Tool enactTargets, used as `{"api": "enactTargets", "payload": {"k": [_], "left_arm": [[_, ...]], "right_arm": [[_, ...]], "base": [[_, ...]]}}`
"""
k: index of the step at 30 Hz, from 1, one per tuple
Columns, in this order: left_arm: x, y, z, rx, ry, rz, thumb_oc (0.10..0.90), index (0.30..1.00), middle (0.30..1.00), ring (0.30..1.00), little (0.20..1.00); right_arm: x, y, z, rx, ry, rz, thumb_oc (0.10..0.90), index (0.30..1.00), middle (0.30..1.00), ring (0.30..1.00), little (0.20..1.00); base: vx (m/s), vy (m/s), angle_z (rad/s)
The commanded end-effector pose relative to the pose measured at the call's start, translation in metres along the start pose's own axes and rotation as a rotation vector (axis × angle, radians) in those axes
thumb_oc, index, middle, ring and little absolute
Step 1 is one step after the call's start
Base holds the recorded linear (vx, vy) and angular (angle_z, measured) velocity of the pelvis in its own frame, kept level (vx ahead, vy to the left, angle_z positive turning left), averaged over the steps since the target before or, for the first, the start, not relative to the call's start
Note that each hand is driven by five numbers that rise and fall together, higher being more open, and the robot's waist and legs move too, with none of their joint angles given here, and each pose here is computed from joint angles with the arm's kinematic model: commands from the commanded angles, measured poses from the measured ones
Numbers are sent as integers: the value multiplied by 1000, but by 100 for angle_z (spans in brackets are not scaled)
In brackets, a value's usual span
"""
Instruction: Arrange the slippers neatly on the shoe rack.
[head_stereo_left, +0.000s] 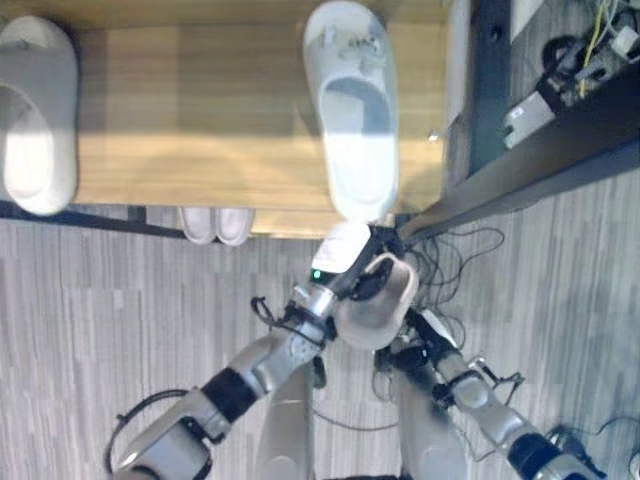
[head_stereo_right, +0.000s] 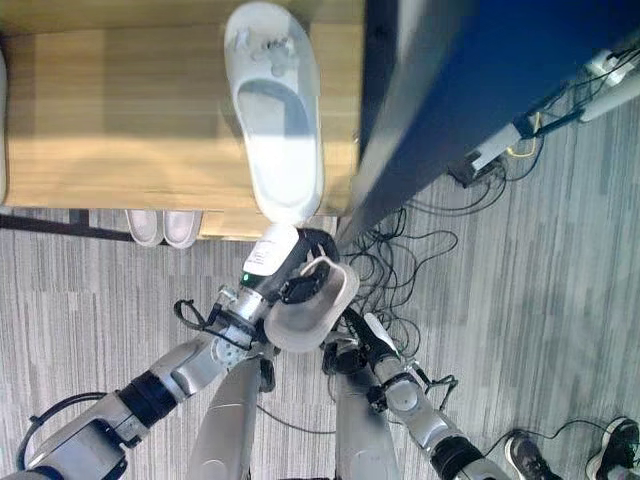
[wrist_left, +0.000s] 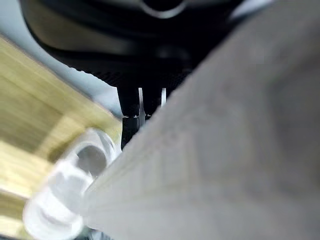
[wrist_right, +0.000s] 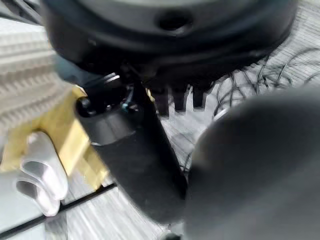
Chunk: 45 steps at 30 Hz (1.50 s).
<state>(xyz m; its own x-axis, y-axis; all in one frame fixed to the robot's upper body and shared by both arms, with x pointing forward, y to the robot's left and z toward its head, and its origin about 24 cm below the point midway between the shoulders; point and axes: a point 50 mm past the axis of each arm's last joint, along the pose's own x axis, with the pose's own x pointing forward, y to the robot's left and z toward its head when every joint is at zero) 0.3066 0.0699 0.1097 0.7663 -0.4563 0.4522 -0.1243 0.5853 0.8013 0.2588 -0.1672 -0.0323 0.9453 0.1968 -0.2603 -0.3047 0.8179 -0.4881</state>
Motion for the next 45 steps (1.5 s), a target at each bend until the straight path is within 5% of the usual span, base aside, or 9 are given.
{"api": "enactTargets", "payload": {"k": [1, 10, 11, 12, 21, 29, 38, 45], "left_arm": [[-2, 18, 30, -13, -158, 163, 400, 300, 300, 300, 300], [4, 33, 23, 30, -144, 262, 400, 300, 300, 300, 300], [10, 40, 18, 117, -147, 279, 400, 300, 300, 300, 300], [10, 40, 17, 118, -147, 281, 400, 300, 300, 300, 300], [71, 96, 43, 341, -211, 632, 400, 300, 300, 300, 300], [93, 148, 56, 495, -192, 865, 400, 300, 300, 300, 300], [102, 191, 48, 673, -99, 913, 400, 300, 300, 300, 300], [110, 194, 48, 719, -70, 864, 400, 300, 300, 300, 300]], "right_arm": [[-11, 13, 11, 37, -100, -23, 800, 900, 900, 900, 900], [3, 13, 24, -4, -134, -13, 800, 900, 900, 900, 900], [13, 12, 42, -224, -189, 71, 800, 900, 900, 900, 900], [13, 12, 42, -226, -190, 70, 800, 900, 900, 900, 900], [5, 21, 97, -227, -425, 247, 800, 900, 900, 900, 900], [-13, 18, 119, -369, -557, 281, 800, 900, 900, 900, 900], [-44, -3, 141, -348, -679, 265, 800, 900, 900, 900, 900], [-72, 9, 130, -326, -669, 372, 800, 900, 900, 900, 900]], "base": [[2, -10, 25], [-6, 48, 27], [-35, 25, 3], [-41, 22, 0], [3, 29, -13], [87, 18, -18], [134, 13, -7], [106, -6, -3]]}}
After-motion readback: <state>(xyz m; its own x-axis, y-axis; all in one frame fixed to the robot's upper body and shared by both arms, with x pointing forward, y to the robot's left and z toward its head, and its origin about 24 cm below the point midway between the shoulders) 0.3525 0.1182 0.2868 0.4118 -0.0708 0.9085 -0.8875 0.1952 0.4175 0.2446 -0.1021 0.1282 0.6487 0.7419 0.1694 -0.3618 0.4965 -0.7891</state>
